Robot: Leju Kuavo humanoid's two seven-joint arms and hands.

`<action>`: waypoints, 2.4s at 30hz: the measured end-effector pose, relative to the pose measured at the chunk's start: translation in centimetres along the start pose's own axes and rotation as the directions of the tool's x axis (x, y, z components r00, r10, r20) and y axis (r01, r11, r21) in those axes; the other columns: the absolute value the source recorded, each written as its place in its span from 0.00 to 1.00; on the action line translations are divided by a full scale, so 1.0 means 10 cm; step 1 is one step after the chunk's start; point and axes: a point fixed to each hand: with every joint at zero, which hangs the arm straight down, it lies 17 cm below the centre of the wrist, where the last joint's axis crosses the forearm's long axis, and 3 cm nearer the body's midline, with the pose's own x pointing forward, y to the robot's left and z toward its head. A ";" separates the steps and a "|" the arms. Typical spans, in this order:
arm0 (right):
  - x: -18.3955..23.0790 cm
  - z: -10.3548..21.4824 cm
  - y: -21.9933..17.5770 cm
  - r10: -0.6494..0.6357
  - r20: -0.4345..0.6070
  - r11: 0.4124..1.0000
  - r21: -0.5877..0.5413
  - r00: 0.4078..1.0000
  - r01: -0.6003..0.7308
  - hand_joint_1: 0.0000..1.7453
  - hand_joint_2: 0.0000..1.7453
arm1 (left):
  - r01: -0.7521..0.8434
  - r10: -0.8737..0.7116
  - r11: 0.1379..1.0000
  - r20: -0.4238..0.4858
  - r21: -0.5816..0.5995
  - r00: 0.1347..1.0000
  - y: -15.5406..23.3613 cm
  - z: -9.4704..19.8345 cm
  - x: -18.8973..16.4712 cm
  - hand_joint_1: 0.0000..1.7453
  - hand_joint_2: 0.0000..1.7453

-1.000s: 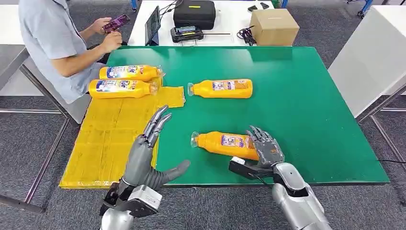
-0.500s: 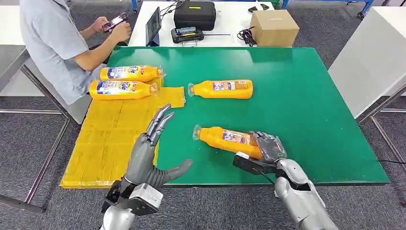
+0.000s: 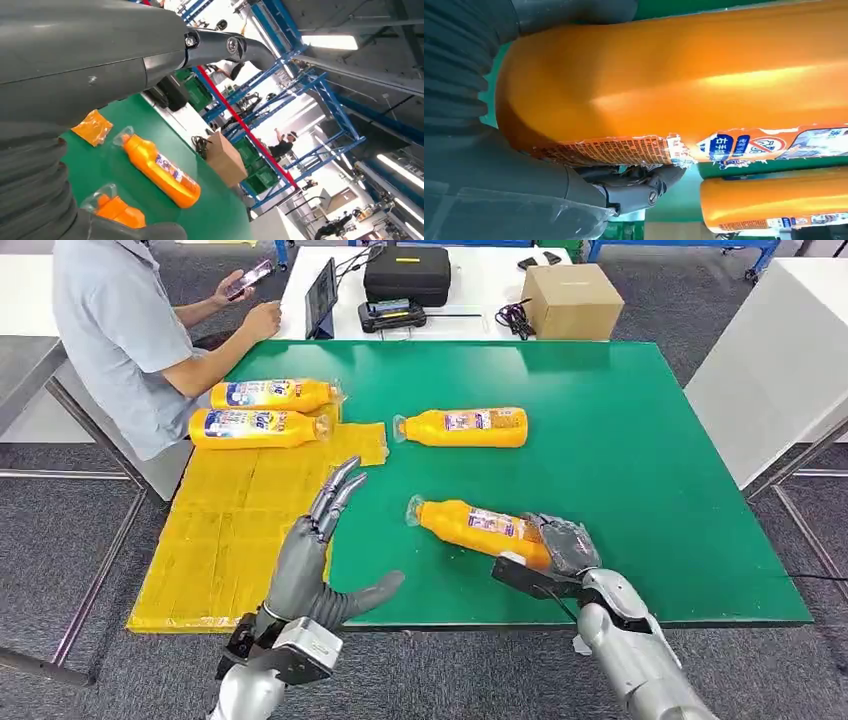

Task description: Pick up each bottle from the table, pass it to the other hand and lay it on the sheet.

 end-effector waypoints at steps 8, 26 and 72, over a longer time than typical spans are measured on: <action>0.40 0.12 -0.02 -0.297 0.160 0.953 -0.020 0.942 0.303 1.00 1.00 | -0.199 0.202 0.977 -0.038 0.078 0.979 0.13 -0.01 -0.06 0.00 1.00; 1.69 0.33 -0.46 -0.544 0.478 0.795 0.032 0.690 0.605 1.00 1.00 | -0.712 0.779 0.626 -0.299 0.318 0.551 -0.29 0.54 -1.13 0.00 1.00; 2.68 0.23 -0.18 -0.580 0.573 0.785 0.200 0.580 0.587 1.00 1.00 | -0.815 0.867 0.486 -0.290 0.315 0.406 -0.52 0.56 -1.19 0.00 1.00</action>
